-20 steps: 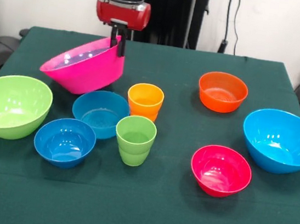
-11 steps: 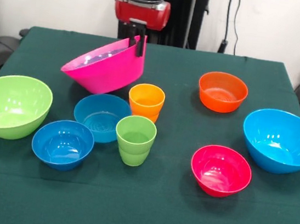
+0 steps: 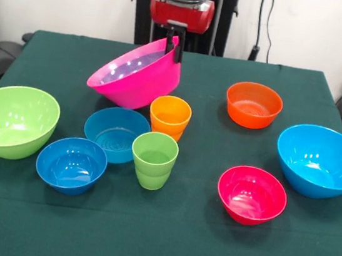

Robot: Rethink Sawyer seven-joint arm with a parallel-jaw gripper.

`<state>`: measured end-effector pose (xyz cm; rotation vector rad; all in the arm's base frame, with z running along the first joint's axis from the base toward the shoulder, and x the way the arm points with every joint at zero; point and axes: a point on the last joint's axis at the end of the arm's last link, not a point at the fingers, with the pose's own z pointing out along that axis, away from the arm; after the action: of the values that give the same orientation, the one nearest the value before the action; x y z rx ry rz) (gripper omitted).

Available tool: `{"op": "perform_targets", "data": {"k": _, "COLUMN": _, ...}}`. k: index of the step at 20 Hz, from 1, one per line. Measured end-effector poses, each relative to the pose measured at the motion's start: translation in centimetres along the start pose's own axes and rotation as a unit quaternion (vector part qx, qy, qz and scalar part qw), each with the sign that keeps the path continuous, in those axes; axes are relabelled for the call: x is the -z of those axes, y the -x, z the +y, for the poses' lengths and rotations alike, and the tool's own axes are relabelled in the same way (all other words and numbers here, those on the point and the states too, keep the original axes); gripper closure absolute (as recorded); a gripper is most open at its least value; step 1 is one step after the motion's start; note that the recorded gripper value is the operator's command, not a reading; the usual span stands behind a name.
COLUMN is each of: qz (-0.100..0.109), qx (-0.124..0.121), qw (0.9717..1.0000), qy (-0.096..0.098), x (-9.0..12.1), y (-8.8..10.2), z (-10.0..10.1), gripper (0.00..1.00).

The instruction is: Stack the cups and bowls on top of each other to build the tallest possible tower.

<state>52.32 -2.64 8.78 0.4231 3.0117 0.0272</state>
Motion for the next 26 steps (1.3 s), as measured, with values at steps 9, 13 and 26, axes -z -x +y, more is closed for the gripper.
{"op": "perform_targets", "data": {"k": 9, "qz": 0.030, "qx": -0.026, "qw": 0.9989, "qy": -0.026, "x": 4.9, "y": 1.2, "z": 1.0, "gripper": 1.00}}
{"op": "perform_targets", "data": {"k": 13, "qz": 0.043, "qx": -0.031, "qw": 0.9978, "qy": -0.039, "x": 7.6, "y": 1.6, "z": 1.8, "gripper": 1.00}}
{"op": "perform_targets", "data": {"k": 26, "qz": 0.046, "qx": -0.029, "qw": 0.9968, "qy": -0.058, "x": 13.0, "y": 5.7, "z": 4.1, "gripper": 1.00}}
